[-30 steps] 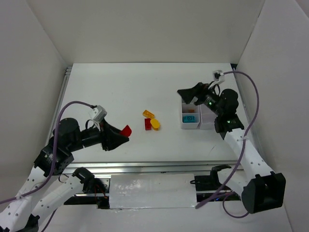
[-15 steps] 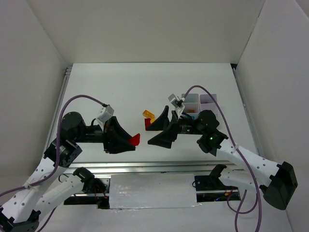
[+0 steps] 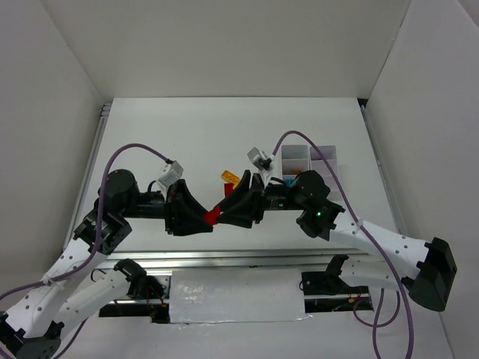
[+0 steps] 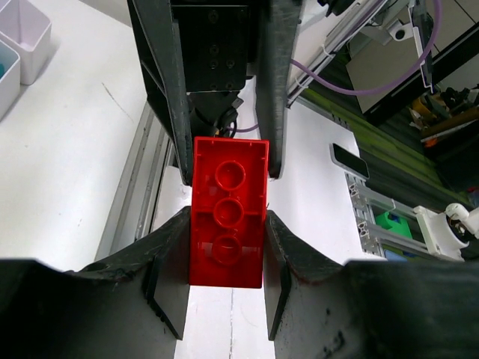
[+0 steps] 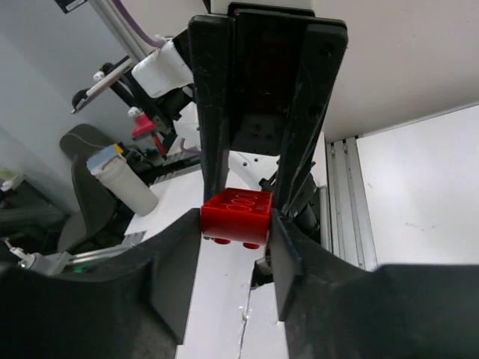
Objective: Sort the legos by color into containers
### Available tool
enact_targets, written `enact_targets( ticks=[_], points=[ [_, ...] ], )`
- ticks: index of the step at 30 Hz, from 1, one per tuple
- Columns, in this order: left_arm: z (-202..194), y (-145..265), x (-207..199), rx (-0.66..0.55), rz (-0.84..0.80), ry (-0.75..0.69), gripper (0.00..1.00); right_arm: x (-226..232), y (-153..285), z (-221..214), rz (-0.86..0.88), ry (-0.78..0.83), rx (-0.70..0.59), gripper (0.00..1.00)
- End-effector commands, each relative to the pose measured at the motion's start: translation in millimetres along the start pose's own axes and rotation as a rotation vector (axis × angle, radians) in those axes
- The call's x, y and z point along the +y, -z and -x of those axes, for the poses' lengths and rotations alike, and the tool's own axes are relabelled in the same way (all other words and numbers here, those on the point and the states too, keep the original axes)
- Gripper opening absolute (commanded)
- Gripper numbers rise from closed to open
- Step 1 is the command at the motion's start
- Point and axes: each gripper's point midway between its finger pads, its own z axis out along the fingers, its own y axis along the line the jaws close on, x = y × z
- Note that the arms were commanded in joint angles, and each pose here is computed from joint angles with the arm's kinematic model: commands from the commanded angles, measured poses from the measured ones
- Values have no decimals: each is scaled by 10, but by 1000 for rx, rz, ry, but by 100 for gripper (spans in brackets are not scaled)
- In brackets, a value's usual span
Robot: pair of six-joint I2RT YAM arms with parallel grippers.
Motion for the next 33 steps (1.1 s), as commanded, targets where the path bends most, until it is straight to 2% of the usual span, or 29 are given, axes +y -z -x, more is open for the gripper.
enact_targets(
  ticks=[1,5,8,9,11,12,13,14,15,16,18,19,20,23,24,26,27,28,30,31,32,33],
  points=[
    [36,-10,-11,-10,-15,-33,0,140,-73,216,39,69,-53,45],
    [42,-7,-14,-10,-13,-37,0,143,-105,195,46,61,-42,45],
    [69,5,-42,-19,-13,-50,0,111,-132,147,47,46,-28,50],
    [68,8,-50,-19,-14,-51,0,108,-147,128,52,36,-24,59],
    [60,10,-47,-18,-13,-52,0,118,-156,111,64,30,-20,58],
    [60,8,-43,-18,-11,-47,0,121,-162,110,67,28,-21,52],
    [52,8,-37,-16,-12,-47,0,123,-174,113,66,28,-21,41],
    [48,4,-33,-15,-12,-45,0,100,-180,107,52,25,-20,6],
    [50,7,-36,-15,-10,-48,0,73,-181,119,35,27,-25,0],
    [65,8,-25,-19,-2,-48,4,36,-174,120,12,28,-30,0],
    [73,23,46,-31,52,-41,32,-101,-141,136,-64,54,-56,0],
    [93,35,78,-39,82,-39,54,-161,-92,153,-109,61,-71,0],
    [144,60,176,-66,153,-51,99,-357,-34,148,-210,68,-78,0],
    [233,220,421,-109,375,-20,100,-787,240,145,-426,68,-78,0],
    [284,411,709,-157,589,19,100,-993,384,163,-536,63,-102,0],
    [288,630,942,-180,781,60,100,-1376,815,225,-750,52,-127,0],
    [351,841,1089,-219,932,63,100,-1534,1019,249,-844,53,-143,0],
    [235,978,1182,-191,1027,93,99,-1668,1222,178,-933,33,-121,0],
    [157,1297,1378,-222,1230,109,100,-1892,1650,305,-1100,67,-126,0],
    [94,1379,1421,-222,1278,115,99,-2013,1931,356,-1254,90,-136,0],
    [68,1438,1429,-245,1304,121,100,-2135,2246,285,-1399,83,-90,0],
    [37,1456,1442,-246,1315,127,99,-2173,2422,361,-1486,98,-90,0]
  ],
)
